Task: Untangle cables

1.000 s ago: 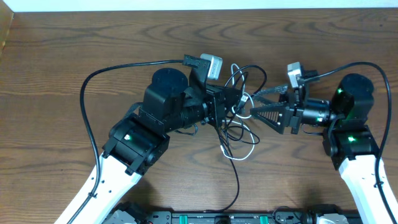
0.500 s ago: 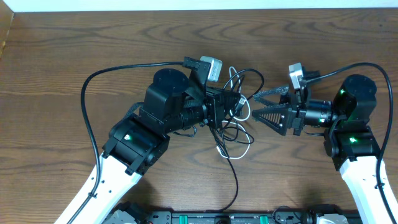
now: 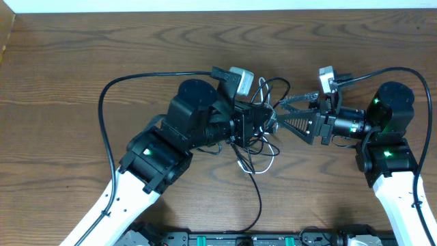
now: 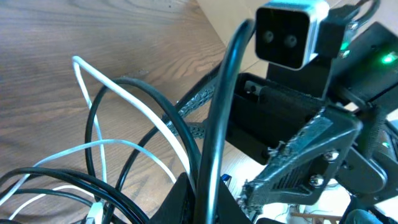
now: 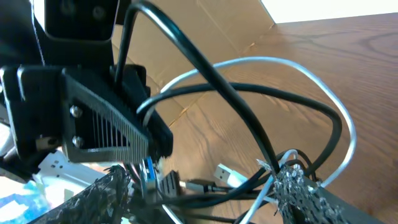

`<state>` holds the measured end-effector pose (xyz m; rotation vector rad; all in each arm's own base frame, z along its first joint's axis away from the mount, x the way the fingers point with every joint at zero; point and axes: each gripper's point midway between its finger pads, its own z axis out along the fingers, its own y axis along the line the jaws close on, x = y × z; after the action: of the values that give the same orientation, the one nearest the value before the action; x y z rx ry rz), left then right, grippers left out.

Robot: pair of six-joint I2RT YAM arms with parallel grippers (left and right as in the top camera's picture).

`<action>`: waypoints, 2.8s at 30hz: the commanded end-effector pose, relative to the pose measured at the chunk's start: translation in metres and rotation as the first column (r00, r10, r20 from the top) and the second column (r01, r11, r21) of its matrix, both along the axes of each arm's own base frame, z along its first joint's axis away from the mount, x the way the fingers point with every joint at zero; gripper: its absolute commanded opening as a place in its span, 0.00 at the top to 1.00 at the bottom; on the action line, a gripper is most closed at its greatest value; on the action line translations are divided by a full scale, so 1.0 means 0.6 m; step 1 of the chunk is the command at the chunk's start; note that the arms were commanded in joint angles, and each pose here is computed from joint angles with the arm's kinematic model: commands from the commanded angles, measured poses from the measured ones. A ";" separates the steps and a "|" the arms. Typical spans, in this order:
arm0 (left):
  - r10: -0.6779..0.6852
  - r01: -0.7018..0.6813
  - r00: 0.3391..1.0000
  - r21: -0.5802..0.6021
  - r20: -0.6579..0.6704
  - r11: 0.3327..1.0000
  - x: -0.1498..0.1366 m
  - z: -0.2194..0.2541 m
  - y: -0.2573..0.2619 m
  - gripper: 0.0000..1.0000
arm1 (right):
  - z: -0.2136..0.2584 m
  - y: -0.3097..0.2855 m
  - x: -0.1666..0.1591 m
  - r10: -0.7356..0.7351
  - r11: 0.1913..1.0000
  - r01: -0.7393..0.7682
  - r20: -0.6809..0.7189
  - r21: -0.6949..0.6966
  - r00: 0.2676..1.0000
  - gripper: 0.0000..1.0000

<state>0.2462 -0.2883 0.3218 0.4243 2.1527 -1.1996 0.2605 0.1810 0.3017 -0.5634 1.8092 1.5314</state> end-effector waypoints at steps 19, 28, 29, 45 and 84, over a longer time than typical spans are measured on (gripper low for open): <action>0.073 -0.074 0.997 0.018 0.041 0.997 0.027 0.007 0.006 0.92 | 0.021 0.005 -0.030 0.097 0.995 -0.098 0.031 0.025 0.995 0.25; 0.074 -0.074 0.996 0.005 0.050 0.997 0.029 0.013 0.004 0.93 | 0.017 0.022 -0.031 0.099 0.995 -0.099 0.042 0.012 0.994 0.25; 0.074 -0.074 0.996 0.005 0.050 0.997 0.029 0.013 0.004 0.93 | 0.016 0.024 -0.027 0.083 0.996 -0.084 0.038 0.008 0.996 0.25; 0.073 -0.073 0.996 0.005 0.050 0.997 0.028 0.013 0.004 0.93 | 0.010 0.020 -0.013 0.033 0.999 -0.033 0.035 -0.004 0.999 0.25; -0.063 0.071 0.996 -0.147 0.062 0.987 -0.018 0.072 -0.037 0.92 | -0.067 0.010 0.018 -0.066 0.991 0.060 -0.052 -0.116 0.996 0.21</action>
<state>0.2363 -0.3141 0.3458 0.4507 2.0582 -1.3418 0.2736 0.1855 0.2571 -0.4790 1.9707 1.4065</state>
